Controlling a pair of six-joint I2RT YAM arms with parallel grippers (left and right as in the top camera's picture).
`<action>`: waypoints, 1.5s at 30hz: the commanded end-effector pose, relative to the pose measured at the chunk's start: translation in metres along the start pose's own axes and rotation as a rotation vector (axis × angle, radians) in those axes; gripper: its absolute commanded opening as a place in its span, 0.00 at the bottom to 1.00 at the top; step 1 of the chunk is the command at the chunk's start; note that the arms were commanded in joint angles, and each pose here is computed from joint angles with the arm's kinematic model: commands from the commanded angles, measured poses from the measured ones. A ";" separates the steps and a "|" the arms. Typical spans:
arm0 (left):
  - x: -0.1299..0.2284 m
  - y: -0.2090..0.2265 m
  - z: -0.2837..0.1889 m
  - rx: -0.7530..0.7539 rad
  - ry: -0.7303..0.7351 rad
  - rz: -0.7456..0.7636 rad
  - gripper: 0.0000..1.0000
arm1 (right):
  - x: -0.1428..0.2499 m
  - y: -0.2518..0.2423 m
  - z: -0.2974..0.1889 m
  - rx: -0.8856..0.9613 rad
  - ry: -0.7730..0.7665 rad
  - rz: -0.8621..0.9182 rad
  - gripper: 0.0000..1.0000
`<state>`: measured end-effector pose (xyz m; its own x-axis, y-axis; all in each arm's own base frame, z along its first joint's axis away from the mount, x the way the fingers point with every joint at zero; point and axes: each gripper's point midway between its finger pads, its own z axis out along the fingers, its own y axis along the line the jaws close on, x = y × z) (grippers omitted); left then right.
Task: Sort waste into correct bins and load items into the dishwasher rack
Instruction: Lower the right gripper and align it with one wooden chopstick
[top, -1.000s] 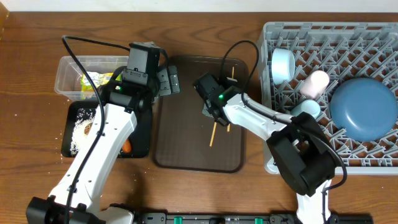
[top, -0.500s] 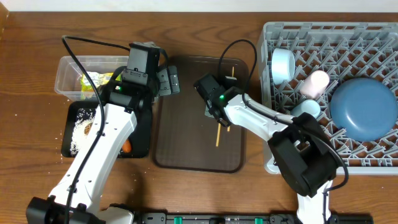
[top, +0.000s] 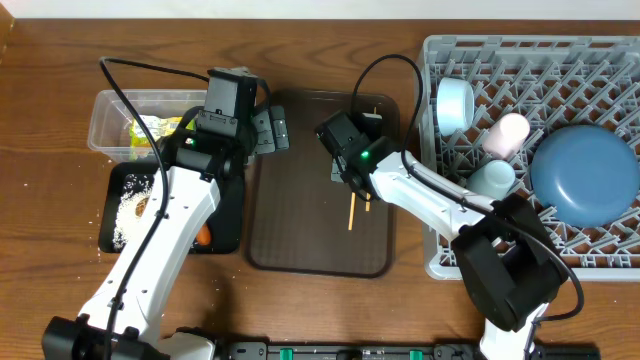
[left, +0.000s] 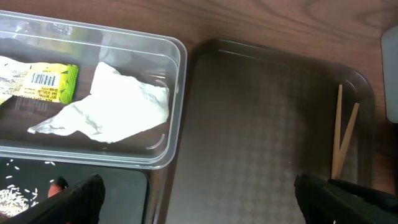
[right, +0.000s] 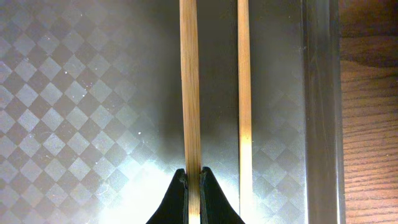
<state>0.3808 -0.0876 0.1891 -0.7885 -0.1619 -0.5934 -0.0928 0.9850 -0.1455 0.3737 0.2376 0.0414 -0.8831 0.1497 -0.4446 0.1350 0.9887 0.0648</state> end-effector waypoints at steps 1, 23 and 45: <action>-0.002 -0.001 -0.001 0.001 -0.003 0.014 0.98 | -0.008 -0.002 -0.004 0.004 -0.031 -0.003 0.01; -0.002 -0.001 -0.001 0.001 -0.003 0.014 0.98 | 0.007 -0.003 0.060 0.068 -0.039 -0.060 0.01; -0.002 -0.001 -0.001 0.001 -0.003 0.014 0.98 | 0.051 0.003 0.049 -0.004 0.188 0.016 0.25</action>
<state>0.3808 -0.0876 0.1891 -0.7885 -0.1619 -0.5934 -0.0928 0.9850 -0.1455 0.3750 0.2491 0.0011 -0.9128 0.1467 -0.3811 0.1290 0.9890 0.0719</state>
